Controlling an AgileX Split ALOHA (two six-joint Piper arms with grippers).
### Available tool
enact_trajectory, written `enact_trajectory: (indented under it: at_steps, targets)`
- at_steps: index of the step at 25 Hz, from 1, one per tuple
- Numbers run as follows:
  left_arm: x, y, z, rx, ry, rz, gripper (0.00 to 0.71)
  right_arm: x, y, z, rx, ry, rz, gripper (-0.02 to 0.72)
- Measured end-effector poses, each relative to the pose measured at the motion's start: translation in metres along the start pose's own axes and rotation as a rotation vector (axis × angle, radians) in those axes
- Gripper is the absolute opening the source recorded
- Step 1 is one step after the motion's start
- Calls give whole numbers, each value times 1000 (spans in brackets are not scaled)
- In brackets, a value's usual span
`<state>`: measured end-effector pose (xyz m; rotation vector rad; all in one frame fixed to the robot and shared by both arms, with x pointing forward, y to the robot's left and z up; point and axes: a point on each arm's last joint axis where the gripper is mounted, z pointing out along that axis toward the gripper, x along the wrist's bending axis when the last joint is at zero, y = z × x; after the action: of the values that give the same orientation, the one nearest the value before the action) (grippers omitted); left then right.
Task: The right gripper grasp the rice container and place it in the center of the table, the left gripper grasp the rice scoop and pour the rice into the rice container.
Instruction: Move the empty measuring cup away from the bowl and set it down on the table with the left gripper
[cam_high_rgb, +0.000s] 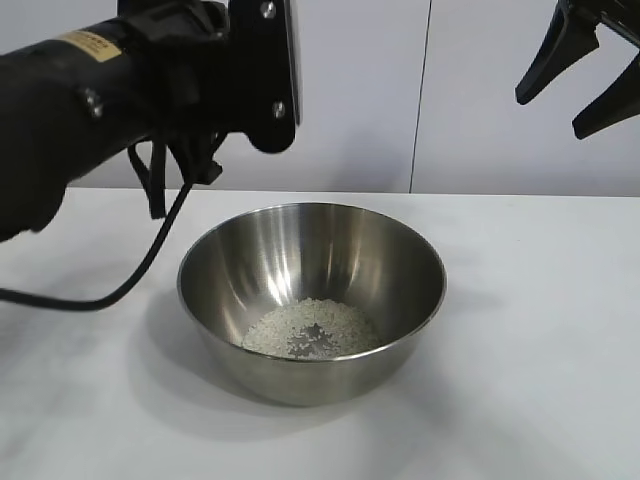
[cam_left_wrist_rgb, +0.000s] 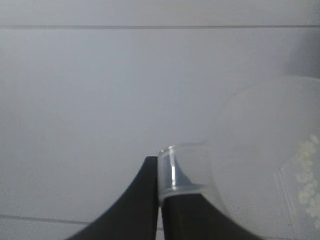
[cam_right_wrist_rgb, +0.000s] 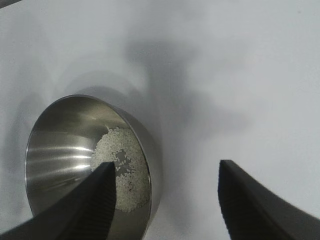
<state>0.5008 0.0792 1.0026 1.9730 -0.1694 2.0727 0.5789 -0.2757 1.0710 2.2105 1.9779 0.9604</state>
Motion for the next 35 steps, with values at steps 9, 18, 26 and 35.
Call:
enact_trajectory:
  at_steps: [9, 18, 26, 35]
  targets:
    - [66, -33, 28, 54, -286, -579, 3, 0, 0, 0, 1, 0, -1, 412]
    - [111, -82, 38, 54, -533, -1169, 3, 0, 0, 0, 0, 1, 0, 412]
    - [108, -167, 35, 284, -538, -1563, 3, 0, 0, 0, 0, 1, 0, 412]
    - [47, -223, 30, 347, -472, -1537, 3, 0, 2, 0, -20, -2, 0, 412]
